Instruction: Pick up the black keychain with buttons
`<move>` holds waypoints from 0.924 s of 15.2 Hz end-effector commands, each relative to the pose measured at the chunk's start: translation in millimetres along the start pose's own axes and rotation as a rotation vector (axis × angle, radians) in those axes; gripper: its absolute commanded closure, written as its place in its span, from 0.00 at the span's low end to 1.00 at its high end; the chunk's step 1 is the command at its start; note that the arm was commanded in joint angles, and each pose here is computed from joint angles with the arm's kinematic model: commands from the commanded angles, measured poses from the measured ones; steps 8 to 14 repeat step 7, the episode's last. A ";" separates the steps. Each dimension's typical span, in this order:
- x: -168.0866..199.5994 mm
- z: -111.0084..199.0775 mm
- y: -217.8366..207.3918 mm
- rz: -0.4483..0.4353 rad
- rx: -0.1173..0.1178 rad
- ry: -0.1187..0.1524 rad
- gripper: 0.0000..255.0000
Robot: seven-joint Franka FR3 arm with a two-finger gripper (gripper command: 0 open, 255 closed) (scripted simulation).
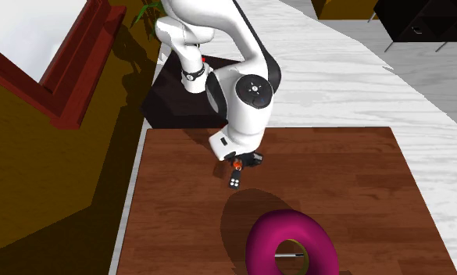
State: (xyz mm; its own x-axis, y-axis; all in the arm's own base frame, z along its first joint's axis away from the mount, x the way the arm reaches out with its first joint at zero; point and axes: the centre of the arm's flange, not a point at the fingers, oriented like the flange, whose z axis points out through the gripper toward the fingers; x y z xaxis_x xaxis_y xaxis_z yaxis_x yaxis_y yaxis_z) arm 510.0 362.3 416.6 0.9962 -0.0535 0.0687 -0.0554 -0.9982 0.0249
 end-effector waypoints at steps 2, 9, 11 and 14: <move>1.9 -15.7 0.4 0.000 0.000 0.000 1.00; 3.0 -32.3 0.8 0.000 0.000 0.000 1.00; 3.0 -32.3 0.8 0.000 0.000 0.000 1.00; 3.0 -32.3 0.8 0.000 0.000 0.000 1.00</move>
